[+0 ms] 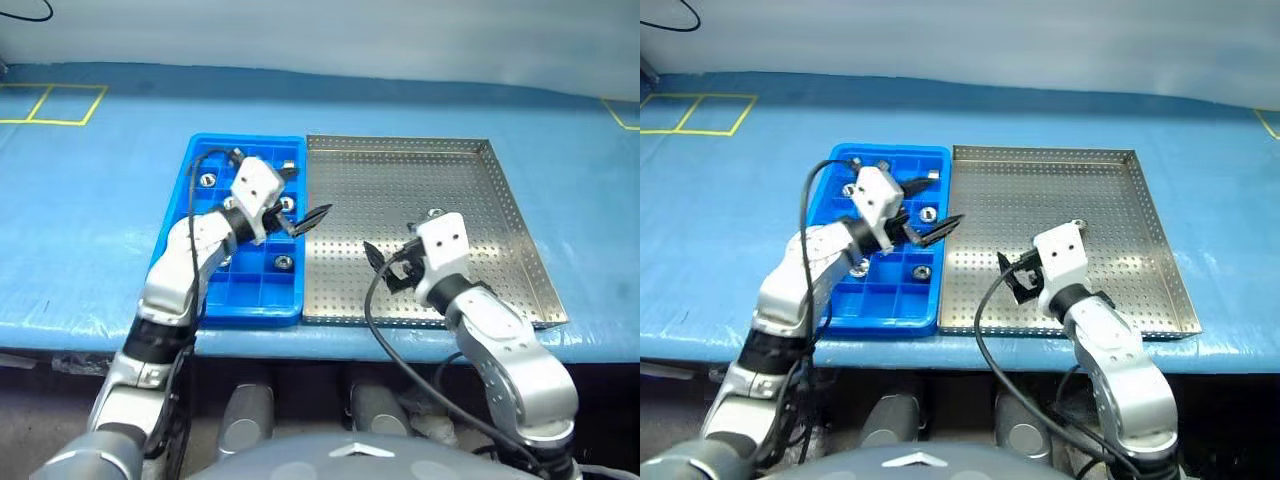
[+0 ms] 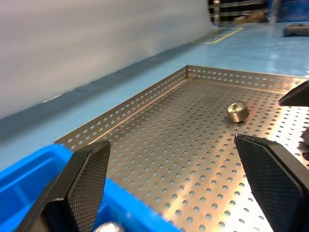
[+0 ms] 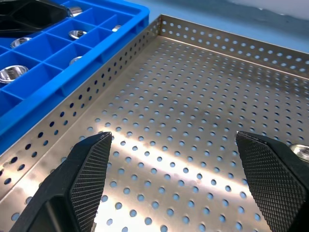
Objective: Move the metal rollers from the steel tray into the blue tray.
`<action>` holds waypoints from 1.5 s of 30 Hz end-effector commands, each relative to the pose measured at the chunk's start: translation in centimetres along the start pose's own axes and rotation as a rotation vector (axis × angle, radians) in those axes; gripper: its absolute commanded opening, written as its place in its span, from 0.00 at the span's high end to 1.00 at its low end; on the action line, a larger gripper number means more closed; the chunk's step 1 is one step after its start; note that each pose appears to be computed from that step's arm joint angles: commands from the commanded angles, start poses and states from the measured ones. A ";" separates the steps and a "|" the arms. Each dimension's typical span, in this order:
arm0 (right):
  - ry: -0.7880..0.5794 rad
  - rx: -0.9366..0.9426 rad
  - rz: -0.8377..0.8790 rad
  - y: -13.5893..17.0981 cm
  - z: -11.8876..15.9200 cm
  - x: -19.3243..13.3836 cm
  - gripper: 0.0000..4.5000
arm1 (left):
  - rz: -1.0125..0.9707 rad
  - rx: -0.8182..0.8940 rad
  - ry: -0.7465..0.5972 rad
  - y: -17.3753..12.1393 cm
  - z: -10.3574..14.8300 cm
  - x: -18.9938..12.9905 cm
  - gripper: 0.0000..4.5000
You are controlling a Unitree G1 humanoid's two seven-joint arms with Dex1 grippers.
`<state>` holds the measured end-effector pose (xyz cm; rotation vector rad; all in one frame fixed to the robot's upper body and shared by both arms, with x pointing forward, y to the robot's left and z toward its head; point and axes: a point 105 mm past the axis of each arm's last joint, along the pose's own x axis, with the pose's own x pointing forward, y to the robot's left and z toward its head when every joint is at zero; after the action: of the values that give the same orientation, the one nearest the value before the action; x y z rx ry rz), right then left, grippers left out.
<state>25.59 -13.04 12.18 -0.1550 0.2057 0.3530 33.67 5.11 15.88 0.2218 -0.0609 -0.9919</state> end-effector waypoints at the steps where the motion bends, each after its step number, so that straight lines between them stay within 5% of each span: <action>1: -0.039 -0.016 -0.013 0.0 0.8 -1.5 0.04 | -0.182 0.025 -0.014 -2.0 0.8 2.1 0.00; 24: 0.108 0.101 -0.214 -1.1 -4.3 -6.1 0.04 | -0.652 0.219 0.130 -11.0 -3.4 11.6 0.00; 45: 0.096 0.137 -0.267 -1.6 -5.2 -6.4 0.04 | -0.502 0.293 0.253 -9.5 -5.5 13.5 0.00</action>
<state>19.14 -17.52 7.95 -0.0560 0.3429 0.0695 33.89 -9.35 6.55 0.6497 0.1187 -1.4442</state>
